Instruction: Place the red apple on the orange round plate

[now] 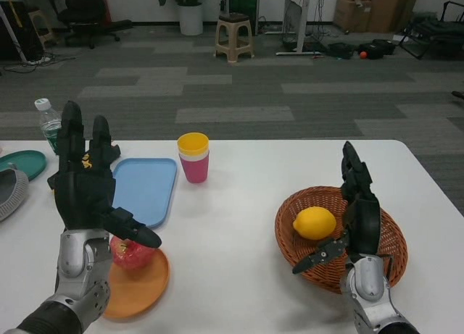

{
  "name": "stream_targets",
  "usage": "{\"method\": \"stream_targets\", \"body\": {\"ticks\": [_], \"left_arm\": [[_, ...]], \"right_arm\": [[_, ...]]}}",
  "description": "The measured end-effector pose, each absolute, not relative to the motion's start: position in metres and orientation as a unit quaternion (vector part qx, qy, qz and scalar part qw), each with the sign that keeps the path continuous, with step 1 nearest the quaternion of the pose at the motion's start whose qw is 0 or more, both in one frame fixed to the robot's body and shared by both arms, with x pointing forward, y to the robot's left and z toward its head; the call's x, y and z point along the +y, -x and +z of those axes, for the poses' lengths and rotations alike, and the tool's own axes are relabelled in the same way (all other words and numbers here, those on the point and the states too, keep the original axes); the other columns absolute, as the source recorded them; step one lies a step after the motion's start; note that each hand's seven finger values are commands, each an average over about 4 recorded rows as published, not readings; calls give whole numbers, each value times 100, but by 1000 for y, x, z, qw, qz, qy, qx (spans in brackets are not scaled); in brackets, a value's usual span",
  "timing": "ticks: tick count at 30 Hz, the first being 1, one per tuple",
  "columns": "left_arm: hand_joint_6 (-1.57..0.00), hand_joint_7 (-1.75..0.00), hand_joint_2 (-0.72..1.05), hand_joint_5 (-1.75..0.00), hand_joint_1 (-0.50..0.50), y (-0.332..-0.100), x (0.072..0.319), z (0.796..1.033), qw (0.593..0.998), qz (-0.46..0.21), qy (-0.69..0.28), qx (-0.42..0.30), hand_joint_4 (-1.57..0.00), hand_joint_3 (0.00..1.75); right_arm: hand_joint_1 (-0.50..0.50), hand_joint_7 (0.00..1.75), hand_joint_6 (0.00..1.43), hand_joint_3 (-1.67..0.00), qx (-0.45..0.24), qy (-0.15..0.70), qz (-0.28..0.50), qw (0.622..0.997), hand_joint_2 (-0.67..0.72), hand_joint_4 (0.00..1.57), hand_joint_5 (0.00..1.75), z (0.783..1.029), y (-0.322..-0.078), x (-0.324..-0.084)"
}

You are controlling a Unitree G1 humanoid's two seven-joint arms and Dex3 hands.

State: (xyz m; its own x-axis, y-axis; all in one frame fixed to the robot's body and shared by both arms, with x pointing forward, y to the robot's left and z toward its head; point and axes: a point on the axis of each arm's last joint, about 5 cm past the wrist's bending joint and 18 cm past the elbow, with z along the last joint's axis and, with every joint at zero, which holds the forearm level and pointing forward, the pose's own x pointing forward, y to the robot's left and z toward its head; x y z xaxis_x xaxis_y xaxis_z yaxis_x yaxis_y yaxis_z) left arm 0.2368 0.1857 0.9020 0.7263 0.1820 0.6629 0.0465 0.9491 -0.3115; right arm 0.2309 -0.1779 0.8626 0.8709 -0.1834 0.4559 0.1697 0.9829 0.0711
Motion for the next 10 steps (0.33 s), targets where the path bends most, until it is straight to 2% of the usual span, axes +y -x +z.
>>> {"method": "stream_targets", "body": {"ticks": [10], "left_arm": [[0, 0, -64, 0, -48, -241, 183, 902, 917, 43, 158, -364, 0, 9]], "right_arm": [[-11, 0, 0, 0, -246, -2, -81, 966, 56, 0, 0, 871, -245, -176]]}}
